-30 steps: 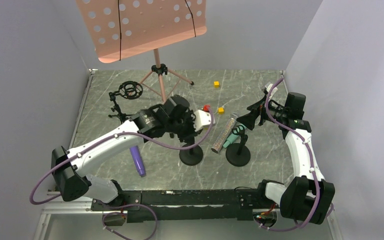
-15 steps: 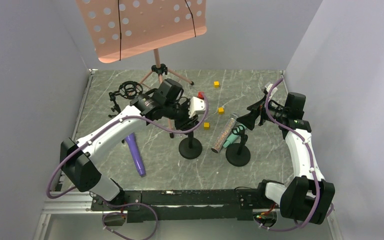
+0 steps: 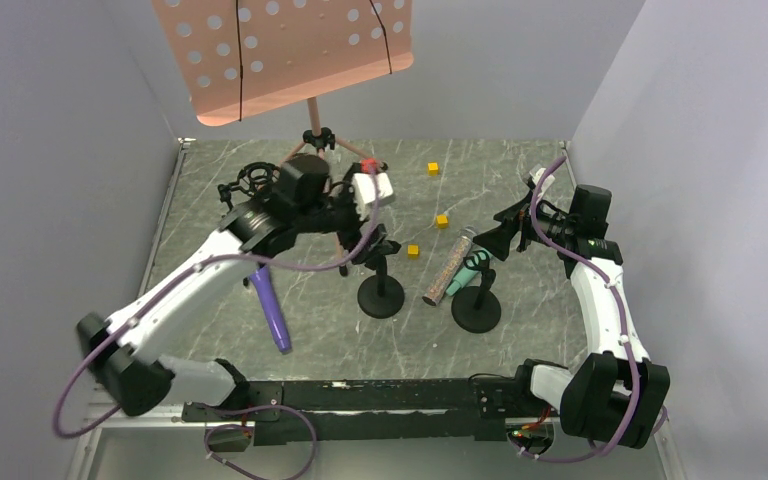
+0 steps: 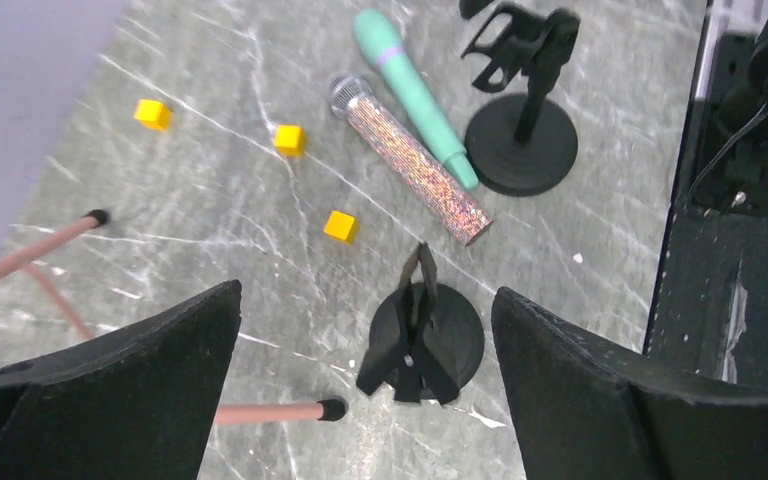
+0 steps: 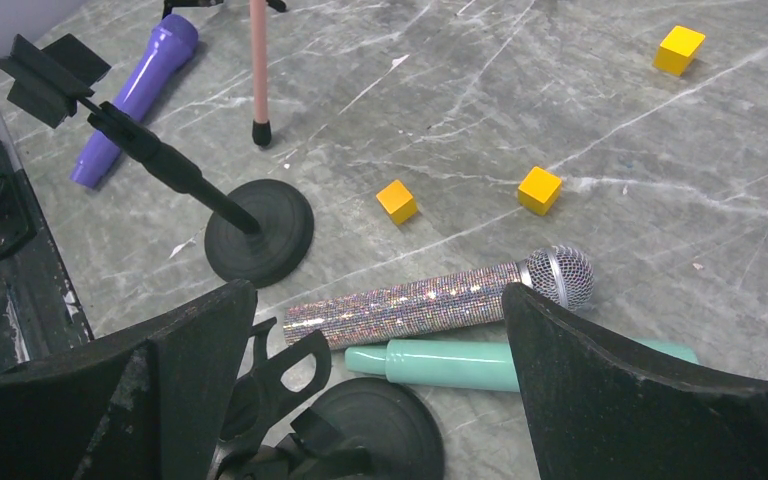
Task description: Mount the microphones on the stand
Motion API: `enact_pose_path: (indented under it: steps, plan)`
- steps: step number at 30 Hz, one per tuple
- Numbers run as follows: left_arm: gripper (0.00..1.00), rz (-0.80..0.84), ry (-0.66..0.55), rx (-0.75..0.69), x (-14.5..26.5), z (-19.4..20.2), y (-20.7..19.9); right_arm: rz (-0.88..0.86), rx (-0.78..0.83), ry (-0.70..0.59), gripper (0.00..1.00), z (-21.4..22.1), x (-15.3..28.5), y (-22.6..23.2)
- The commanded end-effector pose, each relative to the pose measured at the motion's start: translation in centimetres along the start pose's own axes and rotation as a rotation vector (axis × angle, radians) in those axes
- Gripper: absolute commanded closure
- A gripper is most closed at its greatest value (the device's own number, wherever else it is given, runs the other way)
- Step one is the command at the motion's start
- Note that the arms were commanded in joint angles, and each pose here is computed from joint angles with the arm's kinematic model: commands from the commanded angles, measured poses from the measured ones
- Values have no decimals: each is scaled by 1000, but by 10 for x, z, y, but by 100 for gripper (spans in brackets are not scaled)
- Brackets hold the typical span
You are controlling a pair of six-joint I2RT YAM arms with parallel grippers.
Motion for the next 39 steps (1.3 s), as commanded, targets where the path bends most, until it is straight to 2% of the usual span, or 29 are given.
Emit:
enact_pose_path:
  steps: [1, 4, 8, 11, 14, 17, 20, 30, 34, 39]
  plan:
    - [1, -136, -217, 66, 49, -16, -17, 2, 51, -13, 0, -8, 1, -3]
    - [1, -214, -291, 200, 67, 6, -29, 8, 52, -10, 0, -8, 1, -3]
    - [1, -386, -379, 479, 83, 51, -43, 9, 48, -5, 0, -7, 1, -5]
    - [8, -528, -467, 730, 92, 90, -51, 11, 46, -1, 0, -7, 0, -5]
    - [9, -687, -465, 938, 87, 138, -53, 12, 42, 0, 0, -6, 0, -6]
    - [10, -850, -403, 1077, 81, 176, -51, 13, 38, 0, 0, -6, 0, -6]
    - [14, -958, -309, 1147, 75, 193, -42, 11, 37, -1, 0, -6, 0, -6]
    - [13, -1369, 185, 1394, 53, 226, -1, 23, 41, 3, 0, -6, 1, -7]
    - [13, -1410, 263, 1437, 43, 237, 1, 25, 46, 4, 0, -7, 1, -6]
    - [13, -1448, 294, 1433, 42, 253, -1, 22, 45, 5, 0, -7, 1, -6]
Point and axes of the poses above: each gripper's point midway between its finger pads, its own x axis back along the fingers, its own y axis along the line the jaws close on, z = x × y, the point moved 10 cm from there along x, back along the fingers, and after that the axes turned 6 degrees about x, right-handed, at the moved point
